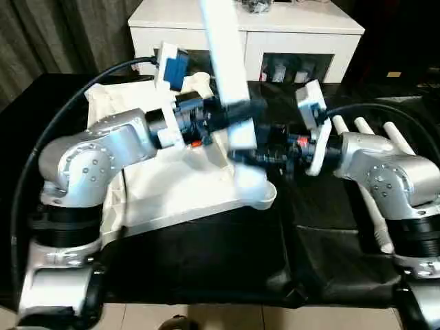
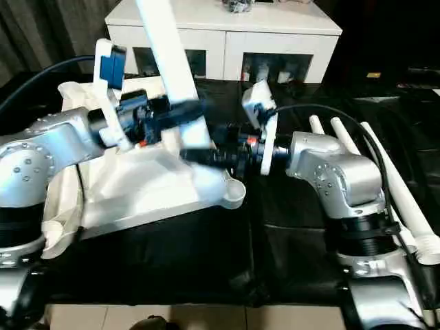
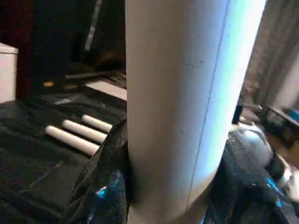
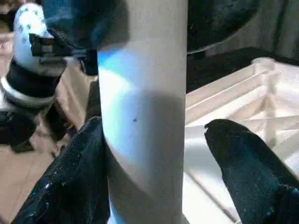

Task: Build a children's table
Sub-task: Pick table leg

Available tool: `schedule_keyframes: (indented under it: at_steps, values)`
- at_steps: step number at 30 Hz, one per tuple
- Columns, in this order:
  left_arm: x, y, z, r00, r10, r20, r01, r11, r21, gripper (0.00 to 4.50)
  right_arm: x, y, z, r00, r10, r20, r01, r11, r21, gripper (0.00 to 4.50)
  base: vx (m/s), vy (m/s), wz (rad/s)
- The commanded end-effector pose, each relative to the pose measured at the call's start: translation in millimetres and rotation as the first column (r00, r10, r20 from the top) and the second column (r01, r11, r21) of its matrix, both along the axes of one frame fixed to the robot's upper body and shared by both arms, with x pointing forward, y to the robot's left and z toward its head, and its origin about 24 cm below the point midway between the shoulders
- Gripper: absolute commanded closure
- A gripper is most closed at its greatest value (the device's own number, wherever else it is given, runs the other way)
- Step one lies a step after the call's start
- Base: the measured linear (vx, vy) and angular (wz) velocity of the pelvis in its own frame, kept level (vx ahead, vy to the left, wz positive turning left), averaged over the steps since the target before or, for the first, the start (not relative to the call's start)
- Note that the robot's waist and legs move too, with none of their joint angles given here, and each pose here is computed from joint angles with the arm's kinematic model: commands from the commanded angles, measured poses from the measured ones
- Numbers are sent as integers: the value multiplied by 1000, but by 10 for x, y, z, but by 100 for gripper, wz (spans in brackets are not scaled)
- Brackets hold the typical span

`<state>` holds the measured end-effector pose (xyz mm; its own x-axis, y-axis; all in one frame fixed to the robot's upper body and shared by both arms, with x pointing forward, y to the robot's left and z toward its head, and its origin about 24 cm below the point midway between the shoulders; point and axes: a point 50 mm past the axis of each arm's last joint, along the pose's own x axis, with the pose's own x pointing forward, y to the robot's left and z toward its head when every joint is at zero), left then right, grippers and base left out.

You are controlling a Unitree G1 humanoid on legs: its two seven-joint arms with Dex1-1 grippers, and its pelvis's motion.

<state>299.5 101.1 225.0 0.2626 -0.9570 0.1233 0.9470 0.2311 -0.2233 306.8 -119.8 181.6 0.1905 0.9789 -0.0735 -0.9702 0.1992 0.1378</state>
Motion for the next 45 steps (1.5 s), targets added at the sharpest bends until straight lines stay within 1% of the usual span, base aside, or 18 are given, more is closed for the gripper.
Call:
schedule_keyframes:
  at_steps: [1, 5, 11, 12, 17, 18, 24, 26, 28, 31, 32, 35, 36, 38, 39, 42, 43, 45]
  values:
    - [-26, -40, 49, 998, -56, 34, 55, 998, 24, 262, 6, -55, -51, 1000, -20, -8, 19, 998, -66, 61, 0, 0, 0]
    - [-23, -64, 47, 995, -90, 45, 88, 995, 50, 262, -37, -17, -110, 999, 19, -31, -22, 995, -93, 60, 0, 0, 0]
    - [-35, -91, 35, 991, -125, 56, 121, 989, 80, 262, -63, 21, -125, 997, 57, -47, -61, 994, -93, 60, 0, 0, 0]
    - [-35, -95, 35, 990, -132, 59, 126, 988, 86, 262, -70, 30, -126, 997, 66, -50, -71, 993, -91, 76, 0, 0, 0]
    - [-40, -105, 36, 984, -160, 75, 152, 983, 106, 262, -94, 49, -131, 992, 107, -70, -112, 991, -79, 104, 0, 0, 0]
    - [-43, -106, 36, 983, -164, 77, 156, 982, 107, 262, -98, 52, -133, 991, 113, -73, -118, 990, -77, 122, 0, 0, 0]
    - [-60, -110, 32, 979, -185, 86, 174, 978, 115, 262, -105, 73, -154, 987, 133, -88, -139, 988, -64, 183, 0, 0, 0]
    - [-67, -111, 30, 978, -192, 86, 181, 976, 117, 262, -107, 76, -154, 987, 135, -89, -140, 988, -61, 183, 0, 0, 0]
    - [-84, -111, 22, 975, -206, 88, 194, 973, 123, 262, -113, 82, -154, 986, 138, -90, -143, 988, -57, 210, 0, 0, 0]
    - [-90, -112, 16, 974, -211, 87, 199, 972, 126, 262, -116, 83, -156, 986, 138, -90, -144, 988, -55, 223, 0, 0, 0]
    - [-94, -111, 10, 973, -214, 86, 202, 971, 129, 262, -120, 86, -158, 986, 138, -90, -143, 988, -54, 241, 0, 0, 0]
    - [-86, -109, -5, 975, -206, 89, 193, 971, 139, 262, -123, 89, -157, 987, 133, -88, -137, 989, -46, 253, 0, 0, 0]
    - [-67, -107, -20, 979, -196, 54, 187, 972, 142, 227, -123, 88, -157, 988, 126, -85, -130, 991, -42, 257, 0, 0, 0]
    - [-30, -99, -40, 985, -170, 13, 166, 974, 152, 193, -121, 86, -155, 990, 113, -83, -116, 993, -36, 257, 0, 0, 0]
    - [4, -88, -49, 989, -144, 15, 140, 978, 157, 183, -119, 83, -153, 992, 100, -83, -102, 994, -29, 260, 0, 0, 0]
    - [33, -74, -54, 992, -121, 22, 116, 981, 155, 183, -114, 78, -154, 993, 86, -83, -88, 996, -22, 260, 0, 0, 0]
    - [47, -65, -53, 994, -110, 21, 106, 983, 149, 157, -113, 75, -156, 993, 78, -84, -80, 997, -19, 262, 0, 0, 0]
    - [102, -26, -45, 998, -58, 21, 55, 989, 135, 146, -104, 64, -160, 995, 52, -89, -53, 999, -5, 263, 0, 0, 0]
